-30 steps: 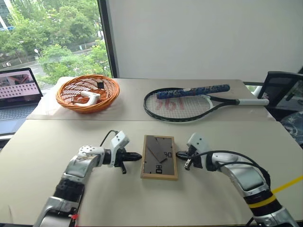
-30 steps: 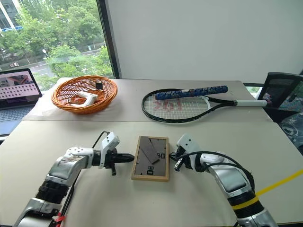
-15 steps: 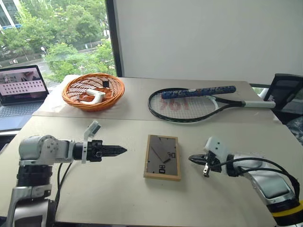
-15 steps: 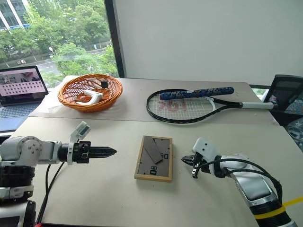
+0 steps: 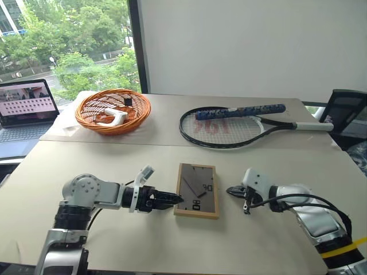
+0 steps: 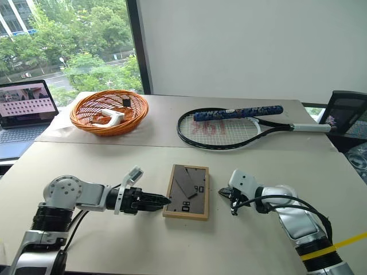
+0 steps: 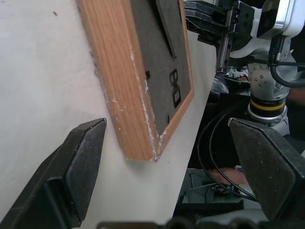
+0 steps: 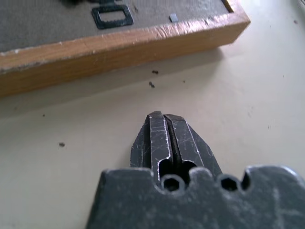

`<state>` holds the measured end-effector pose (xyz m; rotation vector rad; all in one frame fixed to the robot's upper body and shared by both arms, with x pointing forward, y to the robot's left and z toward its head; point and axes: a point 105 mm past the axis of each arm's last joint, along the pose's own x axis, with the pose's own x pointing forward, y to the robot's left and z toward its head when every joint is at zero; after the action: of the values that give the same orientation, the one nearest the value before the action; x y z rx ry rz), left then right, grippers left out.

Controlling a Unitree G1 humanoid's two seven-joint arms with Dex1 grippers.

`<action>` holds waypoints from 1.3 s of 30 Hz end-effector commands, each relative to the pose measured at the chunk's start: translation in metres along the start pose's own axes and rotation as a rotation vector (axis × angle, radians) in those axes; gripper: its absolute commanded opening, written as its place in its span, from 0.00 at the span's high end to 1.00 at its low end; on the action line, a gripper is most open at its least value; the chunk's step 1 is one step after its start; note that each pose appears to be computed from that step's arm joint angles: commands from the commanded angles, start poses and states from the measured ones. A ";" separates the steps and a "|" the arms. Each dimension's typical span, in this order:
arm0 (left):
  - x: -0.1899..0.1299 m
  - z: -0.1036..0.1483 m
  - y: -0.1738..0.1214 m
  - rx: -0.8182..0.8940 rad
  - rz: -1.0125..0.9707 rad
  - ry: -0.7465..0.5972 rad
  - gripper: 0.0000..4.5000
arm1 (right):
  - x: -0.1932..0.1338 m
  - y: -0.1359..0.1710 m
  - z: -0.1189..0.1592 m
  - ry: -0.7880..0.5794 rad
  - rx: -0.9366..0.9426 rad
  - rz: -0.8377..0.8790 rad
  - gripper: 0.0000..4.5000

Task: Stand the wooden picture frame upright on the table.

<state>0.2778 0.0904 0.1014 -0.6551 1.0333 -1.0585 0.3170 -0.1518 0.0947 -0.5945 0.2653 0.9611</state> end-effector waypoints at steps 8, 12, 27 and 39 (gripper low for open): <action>0.028 0.007 -0.009 -0.080 -0.079 -0.056 0.01 | 0.011 0.011 0.013 -0.051 -0.013 0.025 1.00; 0.028 0.009 -0.012 -0.087 -0.100 -0.084 0.01 | 0.013 0.013 0.012 -0.045 -0.008 0.028 1.00; 0.021 0.017 -0.023 -0.062 -0.142 -0.125 0.75 | 0.012 0.008 0.018 -0.050 -0.016 0.015 1.00; -0.027 0.043 -0.039 -0.011 -0.205 -0.165 0.75 | -0.070 -0.036 0.090 -0.331 0.252 0.011 0.83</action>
<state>0.3032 0.1060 0.1435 -0.8486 0.8805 -1.0527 0.3160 -0.1735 0.1818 -0.2705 0.1653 0.9139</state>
